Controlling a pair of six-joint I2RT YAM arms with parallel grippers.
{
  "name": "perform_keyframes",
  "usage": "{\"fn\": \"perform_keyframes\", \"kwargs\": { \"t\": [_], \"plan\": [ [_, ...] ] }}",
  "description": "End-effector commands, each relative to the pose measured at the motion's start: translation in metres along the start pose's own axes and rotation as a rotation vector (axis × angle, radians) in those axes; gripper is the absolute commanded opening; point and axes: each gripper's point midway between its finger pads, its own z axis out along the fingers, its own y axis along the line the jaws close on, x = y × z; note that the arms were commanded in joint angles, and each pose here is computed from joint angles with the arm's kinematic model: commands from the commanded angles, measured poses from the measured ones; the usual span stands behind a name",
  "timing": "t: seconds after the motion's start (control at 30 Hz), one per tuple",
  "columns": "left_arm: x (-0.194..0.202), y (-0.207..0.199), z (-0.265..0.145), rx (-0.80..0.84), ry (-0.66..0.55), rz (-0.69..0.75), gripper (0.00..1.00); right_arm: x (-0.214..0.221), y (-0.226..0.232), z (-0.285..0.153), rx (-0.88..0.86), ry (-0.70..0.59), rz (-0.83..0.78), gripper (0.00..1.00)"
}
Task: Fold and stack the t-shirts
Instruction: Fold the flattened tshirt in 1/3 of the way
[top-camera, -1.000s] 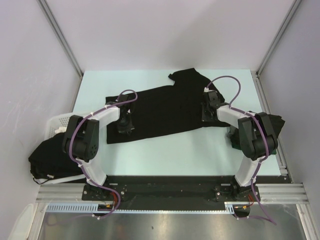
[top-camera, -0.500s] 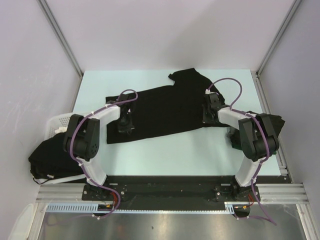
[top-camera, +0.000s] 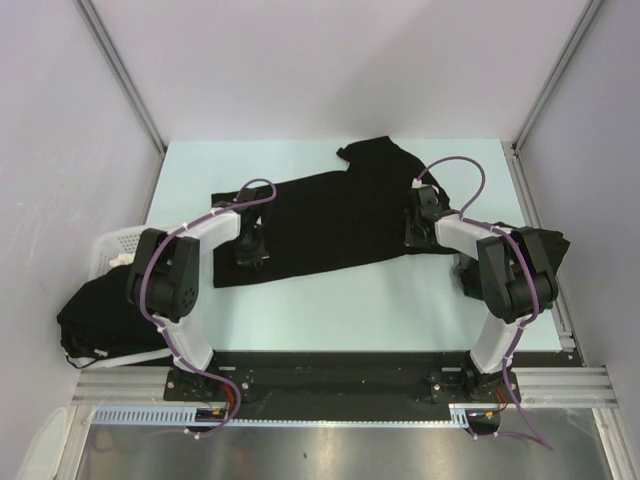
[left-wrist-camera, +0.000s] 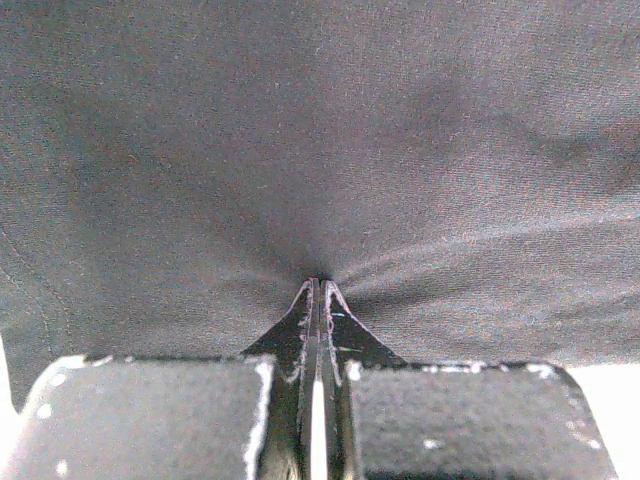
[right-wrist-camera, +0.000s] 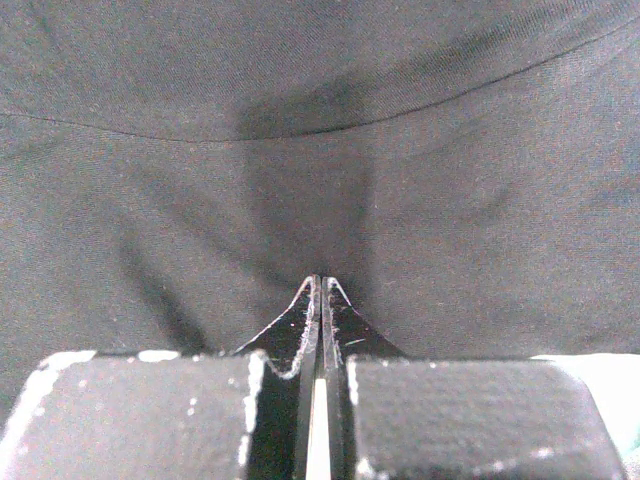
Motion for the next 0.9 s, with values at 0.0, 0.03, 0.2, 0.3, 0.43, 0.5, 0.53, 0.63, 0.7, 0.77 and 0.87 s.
{"fn": "perform_keyframes", "kwargs": {
  "t": [0.0, 0.03, 0.2, 0.3, 0.43, 0.5, 0.53, 0.63, 0.7, 0.77, 0.87],
  "plan": [
    [0.049, 0.009, 0.013, -0.021, 0.169, 0.036, 0.0, 0.031, -0.007, -0.005, 0.04, 0.094, -0.013, 0.0],
    [0.05, 0.01, 0.013, -0.023, 0.172, 0.036, 0.0, 0.031, -0.008, -0.007, 0.043, 0.096, -0.012, 0.0],
    [0.051, 0.01, 0.014, -0.02, 0.171, 0.04, 0.0, 0.038, -0.011, -0.014, 0.046, 0.105, -0.009, 0.0],
    [0.051, 0.01, 0.014, -0.019, 0.169, 0.043, 0.0, 0.042, -0.013, -0.019, 0.05, 0.109, 0.001, 0.0],
    [0.05, 0.01, 0.013, -0.019, 0.166, 0.045, 0.0, 0.048, -0.013, -0.028, 0.045, 0.108, 0.008, 0.0],
    [0.05, 0.01, 0.014, -0.018, 0.167, 0.045, 0.0, 0.046, -0.013, -0.029, 0.05, 0.097, -0.002, 0.0],
    [0.049, 0.01, 0.014, -0.017, 0.165, 0.046, 0.0, 0.043, -0.014, -0.029, 0.052, 0.085, 0.001, 0.0],
    [0.048, 0.009, 0.014, -0.016, 0.166, 0.048, 0.0, 0.035, -0.013, -0.027, 0.045, 0.054, 0.001, 0.0],
    [0.047, 0.009, 0.013, -0.014, 0.163, 0.049, 0.0, 0.031, -0.015, -0.023, 0.044, 0.05, 0.005, 0.0],
    [0.048, 0.009, 0.012, -0.014, 0.163, 0.049, 0.0, 0.028, -0.015, -0.021, 0.041, 0.044, 0.001, 0.0],
    [0.049, 0.01, 0.011, -0.011, 0.161, 0.05, 0.0, 0.019, -0.015, -0.021, 0.045, 0.023, -0.008, 0.0]
  ]
}}
